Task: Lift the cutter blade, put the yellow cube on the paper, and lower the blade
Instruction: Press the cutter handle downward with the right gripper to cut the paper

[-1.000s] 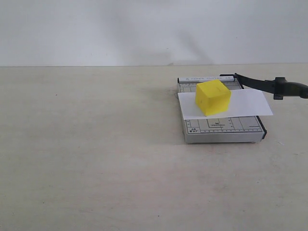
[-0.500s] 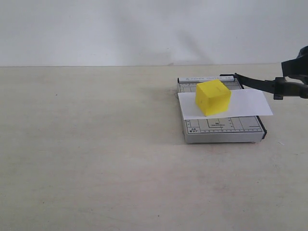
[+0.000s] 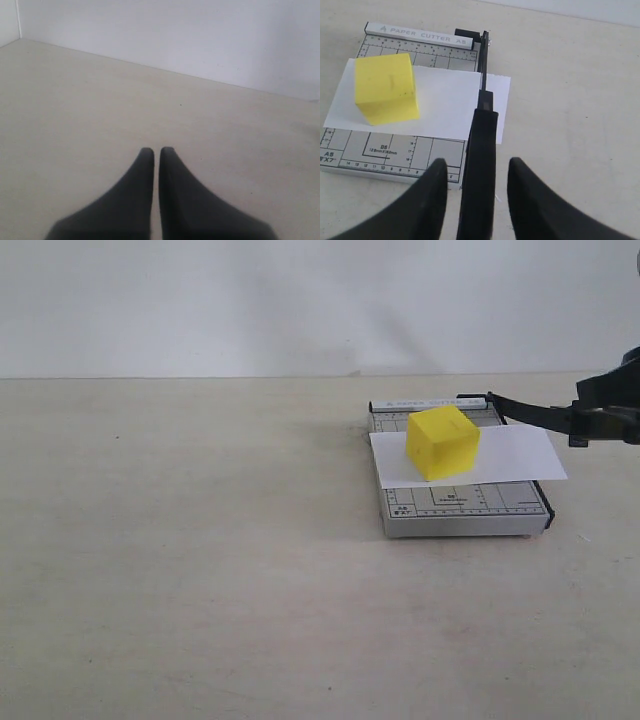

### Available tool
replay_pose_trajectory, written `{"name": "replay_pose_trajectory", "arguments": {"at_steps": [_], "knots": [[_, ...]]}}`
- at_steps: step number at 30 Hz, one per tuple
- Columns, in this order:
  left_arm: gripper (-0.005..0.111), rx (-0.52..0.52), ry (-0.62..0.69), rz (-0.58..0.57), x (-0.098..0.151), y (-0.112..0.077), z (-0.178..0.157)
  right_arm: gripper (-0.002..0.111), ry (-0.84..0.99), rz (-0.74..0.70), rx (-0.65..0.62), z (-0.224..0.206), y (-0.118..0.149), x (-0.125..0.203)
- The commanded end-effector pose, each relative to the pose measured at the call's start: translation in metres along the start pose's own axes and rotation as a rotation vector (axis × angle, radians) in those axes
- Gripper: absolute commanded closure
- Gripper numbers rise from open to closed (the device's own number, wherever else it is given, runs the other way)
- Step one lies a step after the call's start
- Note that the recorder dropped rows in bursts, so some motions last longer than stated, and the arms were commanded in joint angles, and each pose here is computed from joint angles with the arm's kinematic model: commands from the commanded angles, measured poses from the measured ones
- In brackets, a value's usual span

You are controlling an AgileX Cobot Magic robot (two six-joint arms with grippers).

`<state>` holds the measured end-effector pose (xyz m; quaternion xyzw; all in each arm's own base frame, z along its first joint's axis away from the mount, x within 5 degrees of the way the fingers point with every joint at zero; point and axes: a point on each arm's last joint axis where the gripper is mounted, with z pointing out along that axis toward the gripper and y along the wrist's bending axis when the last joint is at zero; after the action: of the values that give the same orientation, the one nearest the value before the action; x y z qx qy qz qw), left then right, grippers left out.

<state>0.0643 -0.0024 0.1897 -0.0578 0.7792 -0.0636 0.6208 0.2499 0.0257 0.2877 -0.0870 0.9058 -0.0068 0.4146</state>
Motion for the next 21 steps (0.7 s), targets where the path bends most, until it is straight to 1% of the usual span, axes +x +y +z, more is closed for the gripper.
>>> {"name": "replay_pose_trajectory", "arguments": {"at_steps": [1,6,7,12,13,16,18,21], "knots": [[0.102,0.01,-0.011,-0.016,0.0,-0.001,0.0,0.053,-0.066,-0.041,0.022,0.003,-0.003,-0.007],[0.102,0.01,-0.011,-0.016,0.0,-0.001,0.0,0.053,0.016,-0.018,0.015,0.026,-0.001,0.001],[0.102,0.01,-0.011,-0.016,0.0,-0.001,0.0,0.055,0.024,-0.013,0.014,0.029,-0.001,0.002],[0.102,0.01,-0.011,-0.016,0.0,-0.001,0.0,0.083,0.035,-0.013,0.014,0.03,-0.001,0.003],[0.102,0.01,-0.011,-0.016,0.0,-0.001,0.0,0.09,0.042,-0.013,0.014,0.03,-0.001,0.003],[0.102,0.01,-0.011,-0.016,0.0,-0.001,0.0,0.104,0.049,-0.013,0.014,0.03,-0.001,0.004],[0.102,0.01,-0.011,-0.016,0.0,-0.001,0.0,0.108,0.051,-0.013,0.014,0.03,-0.001,0.004],[0.102,0.01,-0.011,-0.016,0.0,-0.001,0.0,0.108,0.051,-0.013,0.014,0.03,-0.001,0.004]]}}
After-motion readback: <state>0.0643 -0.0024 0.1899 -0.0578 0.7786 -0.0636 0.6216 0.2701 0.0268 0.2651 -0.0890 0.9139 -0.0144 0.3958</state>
